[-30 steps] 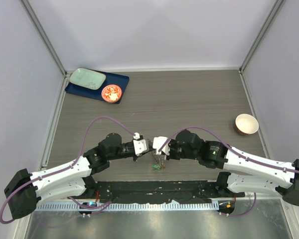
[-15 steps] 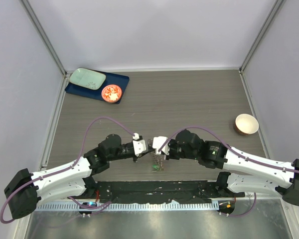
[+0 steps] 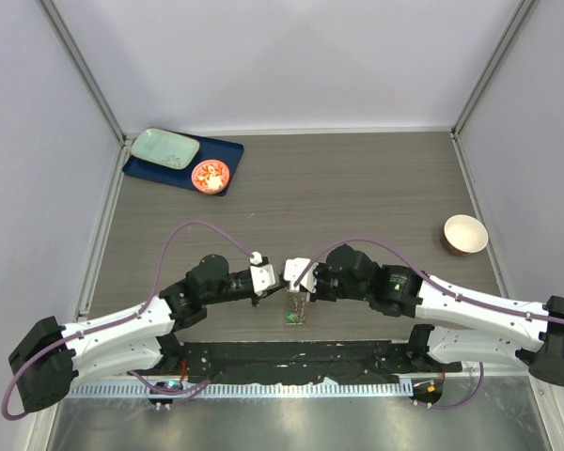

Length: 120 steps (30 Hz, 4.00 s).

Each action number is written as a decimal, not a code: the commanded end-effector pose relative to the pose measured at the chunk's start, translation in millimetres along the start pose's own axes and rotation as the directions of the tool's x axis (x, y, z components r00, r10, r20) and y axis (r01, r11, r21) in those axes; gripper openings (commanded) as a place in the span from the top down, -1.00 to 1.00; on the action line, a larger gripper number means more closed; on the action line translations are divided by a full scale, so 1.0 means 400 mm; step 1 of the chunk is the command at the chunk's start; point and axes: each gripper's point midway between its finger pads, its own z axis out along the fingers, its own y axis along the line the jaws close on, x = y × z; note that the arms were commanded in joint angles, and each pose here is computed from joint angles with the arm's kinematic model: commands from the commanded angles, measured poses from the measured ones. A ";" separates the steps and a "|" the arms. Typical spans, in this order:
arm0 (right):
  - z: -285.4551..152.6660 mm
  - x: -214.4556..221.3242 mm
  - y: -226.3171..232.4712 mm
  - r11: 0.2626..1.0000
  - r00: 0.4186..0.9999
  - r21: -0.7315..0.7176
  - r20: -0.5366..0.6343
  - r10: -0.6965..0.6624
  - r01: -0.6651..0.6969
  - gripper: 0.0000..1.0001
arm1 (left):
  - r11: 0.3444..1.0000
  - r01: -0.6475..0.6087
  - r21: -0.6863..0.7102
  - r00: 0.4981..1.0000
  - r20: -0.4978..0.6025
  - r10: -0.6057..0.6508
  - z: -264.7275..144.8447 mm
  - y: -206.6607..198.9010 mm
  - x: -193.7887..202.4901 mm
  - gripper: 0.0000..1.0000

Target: Put the keys on the keyring

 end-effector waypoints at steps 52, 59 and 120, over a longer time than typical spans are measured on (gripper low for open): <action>-0.034 -0.096 -0.001 0.995 0.989 -0.055 0.126 -0.075 0.082 0.99 | 0.988 -0.028 0.152 0.998 0.062 0.019 0.035 -0.036 -0.070 1.00; -0.050 -0.066 -0.015 0.999 0.997 -0.011 0.070 -0.042 0.043 0.99 | 0.995 -0.042 0.090 0.999 0.039 0.038 0.018 -0.012 -0.055 1.00; -0.060 -0.067 -0.010 0.998 0.998 -0.040 0.040 -0.043 0.045 0.99 | 0.994 -0.042 0.104 0.997 0.067 0.036 0.024 -0.019 -0.062 1.00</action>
